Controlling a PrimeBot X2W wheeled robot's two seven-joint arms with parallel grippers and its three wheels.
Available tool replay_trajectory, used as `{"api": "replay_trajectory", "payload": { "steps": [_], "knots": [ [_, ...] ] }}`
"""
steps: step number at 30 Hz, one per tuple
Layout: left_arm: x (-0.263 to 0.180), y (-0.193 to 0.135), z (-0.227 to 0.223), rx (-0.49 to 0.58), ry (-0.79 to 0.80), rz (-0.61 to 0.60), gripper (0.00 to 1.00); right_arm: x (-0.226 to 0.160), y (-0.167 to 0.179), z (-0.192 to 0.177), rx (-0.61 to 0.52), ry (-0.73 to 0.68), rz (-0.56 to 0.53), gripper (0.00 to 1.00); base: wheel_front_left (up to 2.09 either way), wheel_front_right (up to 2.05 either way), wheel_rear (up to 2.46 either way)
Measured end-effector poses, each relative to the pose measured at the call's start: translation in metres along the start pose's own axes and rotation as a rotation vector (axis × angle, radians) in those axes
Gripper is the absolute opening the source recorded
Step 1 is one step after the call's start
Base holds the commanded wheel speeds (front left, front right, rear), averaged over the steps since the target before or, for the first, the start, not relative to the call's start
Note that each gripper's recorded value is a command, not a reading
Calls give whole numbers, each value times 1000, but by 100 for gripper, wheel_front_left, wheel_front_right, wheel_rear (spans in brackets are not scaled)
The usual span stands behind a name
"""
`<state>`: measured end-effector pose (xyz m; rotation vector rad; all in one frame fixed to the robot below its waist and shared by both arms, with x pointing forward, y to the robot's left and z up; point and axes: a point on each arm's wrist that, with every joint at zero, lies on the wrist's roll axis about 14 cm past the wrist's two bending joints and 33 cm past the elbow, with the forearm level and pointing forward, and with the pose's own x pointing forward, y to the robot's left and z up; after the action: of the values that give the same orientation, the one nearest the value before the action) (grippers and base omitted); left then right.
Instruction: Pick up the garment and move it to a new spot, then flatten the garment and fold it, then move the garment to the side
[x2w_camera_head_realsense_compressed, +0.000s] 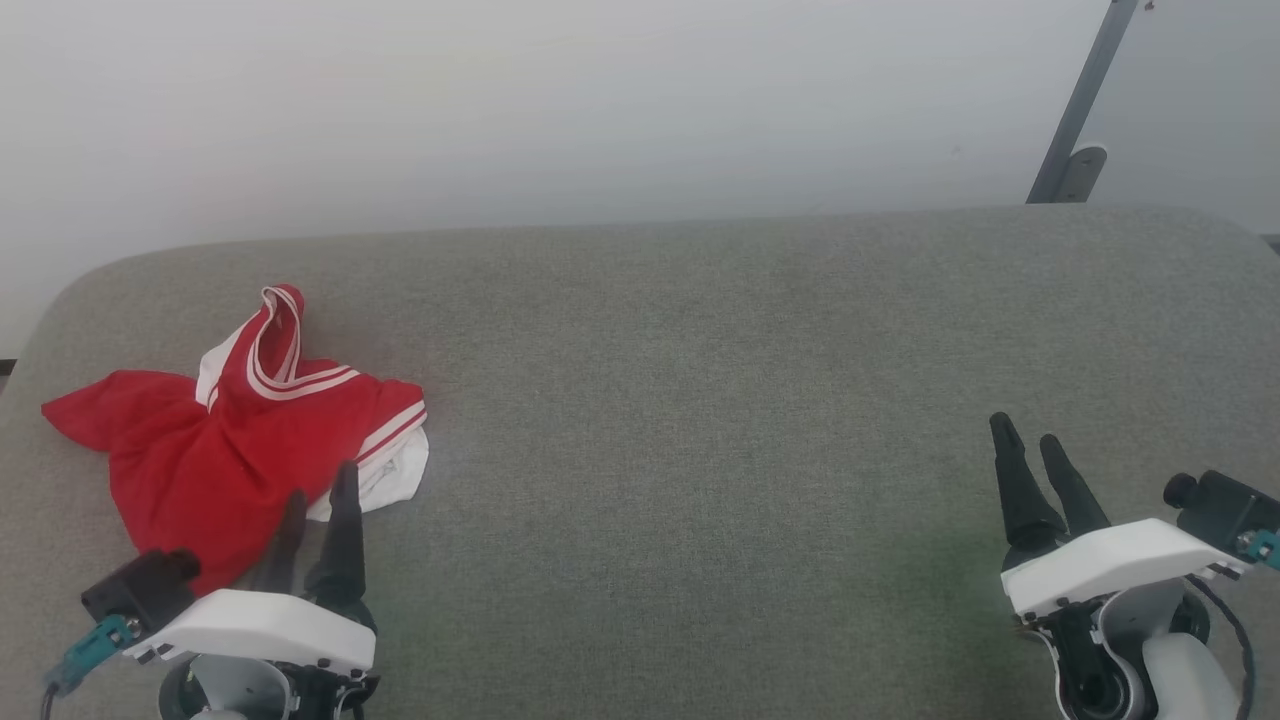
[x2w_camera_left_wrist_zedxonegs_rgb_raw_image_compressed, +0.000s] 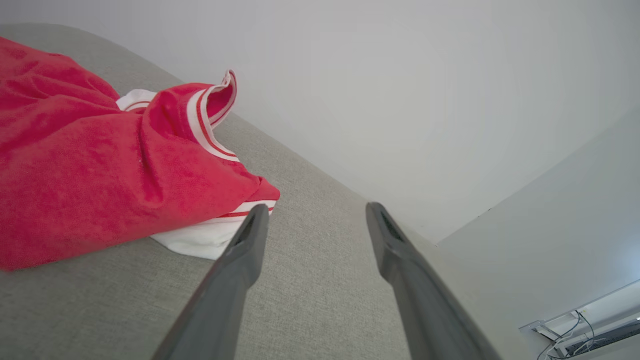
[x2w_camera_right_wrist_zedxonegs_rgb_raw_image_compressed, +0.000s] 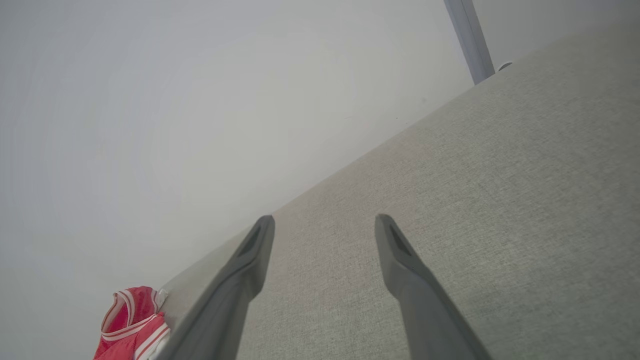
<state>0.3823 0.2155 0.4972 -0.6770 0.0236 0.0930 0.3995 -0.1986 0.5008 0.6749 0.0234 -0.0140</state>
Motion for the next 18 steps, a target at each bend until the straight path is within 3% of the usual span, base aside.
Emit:
{"api": "replay_trajectory", "payload": {
  "steps": [11,18],
  "knots": [
    [1,-1,5,146,-23,-5,100,5,5,6,-183,-21,23,100,0,0,0],
    [-1,-1,4,239,-30,-9,100,5,4,14,-243,-53,17,100,0,0,0]
  ]
}}
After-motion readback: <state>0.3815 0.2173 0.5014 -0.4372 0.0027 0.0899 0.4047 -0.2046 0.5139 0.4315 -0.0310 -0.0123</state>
